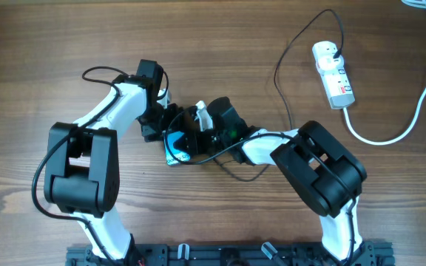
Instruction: Plug charger to phone and switch on socket
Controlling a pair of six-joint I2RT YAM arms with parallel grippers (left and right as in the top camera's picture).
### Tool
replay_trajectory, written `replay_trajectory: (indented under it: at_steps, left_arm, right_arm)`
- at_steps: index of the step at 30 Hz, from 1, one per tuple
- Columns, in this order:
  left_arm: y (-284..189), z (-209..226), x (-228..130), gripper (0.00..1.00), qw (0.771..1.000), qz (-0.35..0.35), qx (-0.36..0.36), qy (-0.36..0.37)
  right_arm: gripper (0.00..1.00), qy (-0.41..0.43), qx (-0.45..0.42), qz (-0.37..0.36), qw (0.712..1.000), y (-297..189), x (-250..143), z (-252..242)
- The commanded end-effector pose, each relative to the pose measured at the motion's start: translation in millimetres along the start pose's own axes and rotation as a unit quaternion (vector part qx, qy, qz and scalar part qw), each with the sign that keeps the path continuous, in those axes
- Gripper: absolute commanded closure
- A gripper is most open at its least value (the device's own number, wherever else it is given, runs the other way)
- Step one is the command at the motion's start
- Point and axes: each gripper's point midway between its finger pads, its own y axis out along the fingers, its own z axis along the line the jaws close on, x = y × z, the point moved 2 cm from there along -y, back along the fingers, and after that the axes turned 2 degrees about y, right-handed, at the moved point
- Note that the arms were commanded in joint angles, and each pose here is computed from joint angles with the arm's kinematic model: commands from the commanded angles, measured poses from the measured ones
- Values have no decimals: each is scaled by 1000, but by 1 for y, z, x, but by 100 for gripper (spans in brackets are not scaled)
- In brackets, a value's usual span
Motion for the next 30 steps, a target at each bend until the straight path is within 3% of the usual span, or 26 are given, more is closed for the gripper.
replay_trajectory:
  at_steps: [1,4,5,7,15,24,30]
  left_arm:
    - [43,2,-36,20,996,91,-18,-12]
    - [43,2,-35,9,996,89,-18,-11]
    - [43,2,-35,2,996,89,-18,-11]
    - [43,2,-35,0,996,89,-18,-12]
    - [33,-4,-32,1,997,75,-30,-5]
    - [-43,-66,-18,9,982,-17,-169,88]
    - [-101,-93,-29,17,960,-77,-234,133]
  right_arm:
    - [83,4,-5,23,1000,11,-18,-7]
    - [96,1,-3,21,1000,12,-17,-6]
    - [96,1,-2,20,1000,12,-17,-6]
    - [96,1,-2,20,1000,12,-17,-6]
    - [96,37,44,36,998,0,-11,0]
    - [96,45,188,53,980,-31,14,43]
    - [96,21,307,63,949,-74,32,99]
